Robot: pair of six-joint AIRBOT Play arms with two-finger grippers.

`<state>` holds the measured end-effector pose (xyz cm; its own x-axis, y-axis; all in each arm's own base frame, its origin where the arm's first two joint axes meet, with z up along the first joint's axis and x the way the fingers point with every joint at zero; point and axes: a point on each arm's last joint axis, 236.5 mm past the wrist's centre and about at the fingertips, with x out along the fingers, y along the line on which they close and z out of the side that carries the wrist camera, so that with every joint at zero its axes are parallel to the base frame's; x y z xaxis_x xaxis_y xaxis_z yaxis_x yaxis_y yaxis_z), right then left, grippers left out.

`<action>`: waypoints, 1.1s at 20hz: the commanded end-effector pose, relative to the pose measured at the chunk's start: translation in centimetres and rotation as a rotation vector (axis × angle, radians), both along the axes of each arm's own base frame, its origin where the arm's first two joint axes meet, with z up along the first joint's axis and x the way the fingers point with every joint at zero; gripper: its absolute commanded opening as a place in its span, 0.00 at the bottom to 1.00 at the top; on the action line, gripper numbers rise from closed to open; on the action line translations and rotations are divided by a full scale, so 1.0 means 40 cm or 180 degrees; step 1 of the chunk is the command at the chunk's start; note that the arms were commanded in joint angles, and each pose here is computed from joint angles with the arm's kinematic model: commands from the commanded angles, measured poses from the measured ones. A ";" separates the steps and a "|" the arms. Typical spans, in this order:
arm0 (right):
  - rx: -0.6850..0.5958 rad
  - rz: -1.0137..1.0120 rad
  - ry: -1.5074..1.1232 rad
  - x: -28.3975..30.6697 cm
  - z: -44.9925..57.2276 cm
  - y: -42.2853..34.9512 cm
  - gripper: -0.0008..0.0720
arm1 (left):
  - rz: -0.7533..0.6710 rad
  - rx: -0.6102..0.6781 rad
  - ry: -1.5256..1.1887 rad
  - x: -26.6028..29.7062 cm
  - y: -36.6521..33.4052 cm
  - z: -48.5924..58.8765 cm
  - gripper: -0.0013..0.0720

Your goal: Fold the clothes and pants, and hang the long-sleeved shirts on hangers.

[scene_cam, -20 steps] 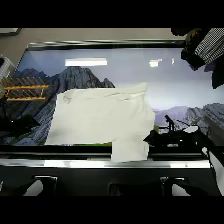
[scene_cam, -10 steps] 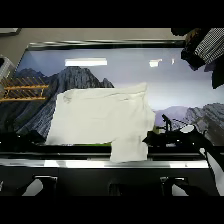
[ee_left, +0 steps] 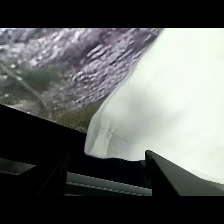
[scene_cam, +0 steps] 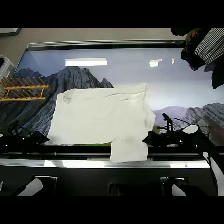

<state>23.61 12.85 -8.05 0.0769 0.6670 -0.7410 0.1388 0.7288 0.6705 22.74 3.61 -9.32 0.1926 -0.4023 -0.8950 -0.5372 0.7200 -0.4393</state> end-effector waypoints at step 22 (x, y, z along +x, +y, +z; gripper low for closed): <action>0.0308 -0.0050 -0.0530 0.054 0.153 0.042 0.05 | -0.0031 -0.0516 -0.0588 0.120 -0.076 0.068 0.03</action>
